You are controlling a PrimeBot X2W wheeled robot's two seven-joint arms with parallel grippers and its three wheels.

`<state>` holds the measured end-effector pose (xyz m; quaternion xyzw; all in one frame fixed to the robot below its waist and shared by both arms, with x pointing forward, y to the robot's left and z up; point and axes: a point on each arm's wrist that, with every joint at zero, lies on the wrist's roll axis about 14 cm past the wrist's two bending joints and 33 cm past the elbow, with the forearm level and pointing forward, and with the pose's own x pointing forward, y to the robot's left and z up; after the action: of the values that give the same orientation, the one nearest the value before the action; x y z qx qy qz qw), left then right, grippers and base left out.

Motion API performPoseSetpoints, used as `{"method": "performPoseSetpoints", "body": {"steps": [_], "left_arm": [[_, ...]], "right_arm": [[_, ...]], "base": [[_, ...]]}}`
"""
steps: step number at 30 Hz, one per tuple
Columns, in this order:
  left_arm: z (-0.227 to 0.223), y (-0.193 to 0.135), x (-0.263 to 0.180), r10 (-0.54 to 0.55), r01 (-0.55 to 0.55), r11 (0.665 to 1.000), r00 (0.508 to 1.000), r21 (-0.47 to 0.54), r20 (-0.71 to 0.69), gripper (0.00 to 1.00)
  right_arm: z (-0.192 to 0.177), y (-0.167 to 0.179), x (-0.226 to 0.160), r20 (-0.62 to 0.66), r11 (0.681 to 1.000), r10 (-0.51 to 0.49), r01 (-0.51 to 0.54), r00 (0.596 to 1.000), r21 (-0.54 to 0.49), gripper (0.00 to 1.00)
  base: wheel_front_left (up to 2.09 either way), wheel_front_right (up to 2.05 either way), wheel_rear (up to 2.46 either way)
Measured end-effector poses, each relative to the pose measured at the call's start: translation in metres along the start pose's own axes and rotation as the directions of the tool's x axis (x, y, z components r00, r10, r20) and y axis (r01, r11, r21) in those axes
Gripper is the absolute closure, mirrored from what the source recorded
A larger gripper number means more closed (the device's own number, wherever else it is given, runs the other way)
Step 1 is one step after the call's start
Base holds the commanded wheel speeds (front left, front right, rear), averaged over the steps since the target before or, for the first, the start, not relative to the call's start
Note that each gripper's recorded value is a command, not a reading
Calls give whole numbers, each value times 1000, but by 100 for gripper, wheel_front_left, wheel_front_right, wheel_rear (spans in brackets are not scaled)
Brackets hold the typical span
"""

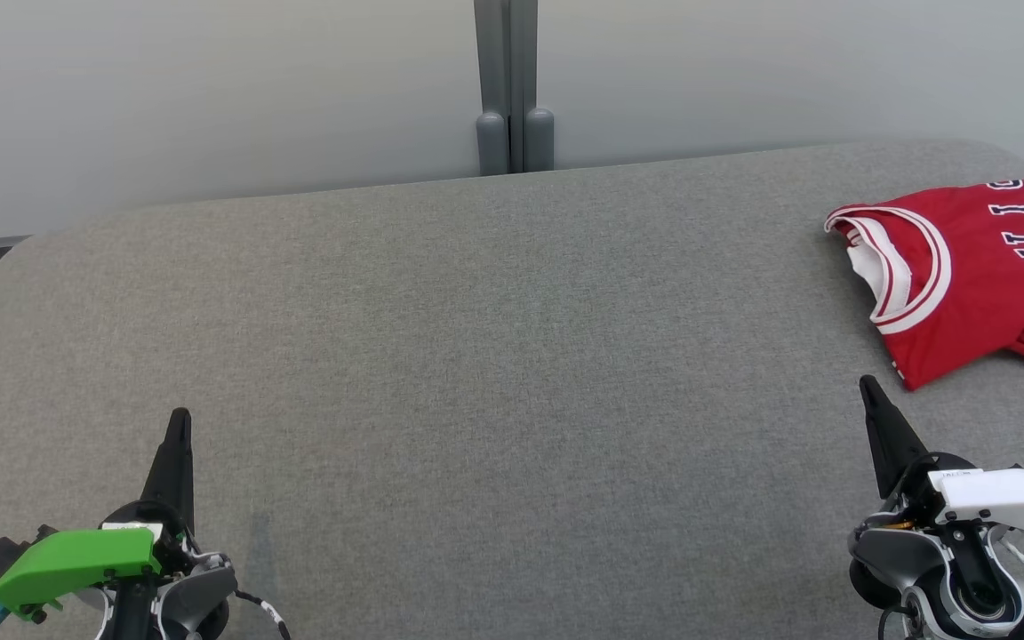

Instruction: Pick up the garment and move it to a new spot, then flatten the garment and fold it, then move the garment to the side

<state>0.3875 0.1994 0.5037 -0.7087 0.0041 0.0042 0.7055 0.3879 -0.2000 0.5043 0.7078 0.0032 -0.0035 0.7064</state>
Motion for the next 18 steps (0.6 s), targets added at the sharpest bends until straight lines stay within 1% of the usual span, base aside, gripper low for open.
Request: {"method": "performPoseSetpoints", "body": {"steps": [18], "left_arm": [[0, 0, 0, 0, 0, 1000, 1000, 0, 0, 100]], "right_arm": [[0, 0, 0, 0, 1000, 0, 0, 1000, 0, 100]], "base": [[0, 0, 0]]}}
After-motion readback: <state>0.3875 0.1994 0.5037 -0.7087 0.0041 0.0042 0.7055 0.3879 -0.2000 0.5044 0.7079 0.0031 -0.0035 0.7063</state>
